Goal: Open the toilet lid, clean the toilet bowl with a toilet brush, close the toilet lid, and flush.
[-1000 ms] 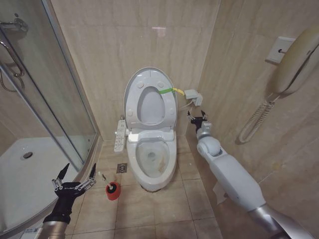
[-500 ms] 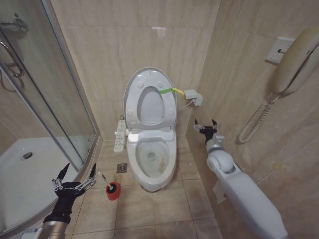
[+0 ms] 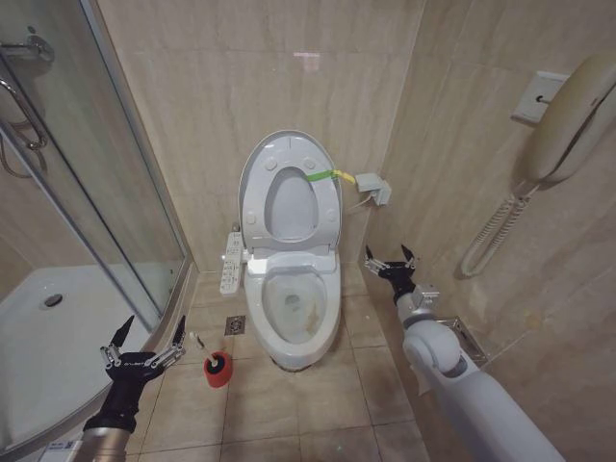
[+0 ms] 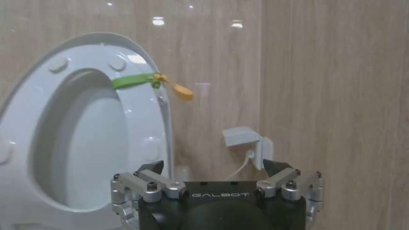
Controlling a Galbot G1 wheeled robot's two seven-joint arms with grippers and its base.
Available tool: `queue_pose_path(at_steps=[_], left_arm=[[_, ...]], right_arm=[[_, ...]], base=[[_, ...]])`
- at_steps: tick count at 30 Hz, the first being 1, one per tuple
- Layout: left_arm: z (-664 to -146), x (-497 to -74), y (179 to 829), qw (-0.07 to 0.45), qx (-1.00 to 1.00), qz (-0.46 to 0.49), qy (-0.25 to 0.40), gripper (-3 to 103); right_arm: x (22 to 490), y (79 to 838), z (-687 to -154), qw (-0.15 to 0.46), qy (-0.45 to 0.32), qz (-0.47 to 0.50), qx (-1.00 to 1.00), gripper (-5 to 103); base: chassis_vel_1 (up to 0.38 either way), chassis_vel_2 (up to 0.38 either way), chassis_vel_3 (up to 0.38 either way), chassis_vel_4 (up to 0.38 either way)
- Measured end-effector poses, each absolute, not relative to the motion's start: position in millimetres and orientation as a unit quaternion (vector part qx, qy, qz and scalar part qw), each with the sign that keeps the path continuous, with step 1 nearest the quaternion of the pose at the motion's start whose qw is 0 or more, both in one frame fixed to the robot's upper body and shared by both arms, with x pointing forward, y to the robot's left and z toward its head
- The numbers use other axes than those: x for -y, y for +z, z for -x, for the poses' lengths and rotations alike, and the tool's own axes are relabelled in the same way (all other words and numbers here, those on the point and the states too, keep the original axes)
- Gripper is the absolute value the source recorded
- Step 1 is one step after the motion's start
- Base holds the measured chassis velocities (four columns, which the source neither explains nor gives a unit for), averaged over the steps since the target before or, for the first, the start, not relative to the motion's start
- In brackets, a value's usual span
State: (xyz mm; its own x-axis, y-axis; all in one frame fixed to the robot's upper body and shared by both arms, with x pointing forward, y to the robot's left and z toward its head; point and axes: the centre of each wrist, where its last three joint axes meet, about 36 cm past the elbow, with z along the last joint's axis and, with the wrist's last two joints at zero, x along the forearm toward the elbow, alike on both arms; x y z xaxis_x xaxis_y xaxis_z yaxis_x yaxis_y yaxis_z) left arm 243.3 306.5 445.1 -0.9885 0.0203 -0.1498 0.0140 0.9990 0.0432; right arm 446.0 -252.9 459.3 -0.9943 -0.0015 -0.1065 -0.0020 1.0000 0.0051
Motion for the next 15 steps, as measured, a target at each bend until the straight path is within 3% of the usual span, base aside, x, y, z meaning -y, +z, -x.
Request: queue_pose_path(at_steps=[15], left_arm=[[-243, -307, 445, 0.075, -0.997, -0.009, 0.021, 100]], right_arm=[[256, 452, -394, 0.062, 0.006, -0.018, -0.998, 100]], base=[[0.0, 0.0, 0.0, 0.0]])
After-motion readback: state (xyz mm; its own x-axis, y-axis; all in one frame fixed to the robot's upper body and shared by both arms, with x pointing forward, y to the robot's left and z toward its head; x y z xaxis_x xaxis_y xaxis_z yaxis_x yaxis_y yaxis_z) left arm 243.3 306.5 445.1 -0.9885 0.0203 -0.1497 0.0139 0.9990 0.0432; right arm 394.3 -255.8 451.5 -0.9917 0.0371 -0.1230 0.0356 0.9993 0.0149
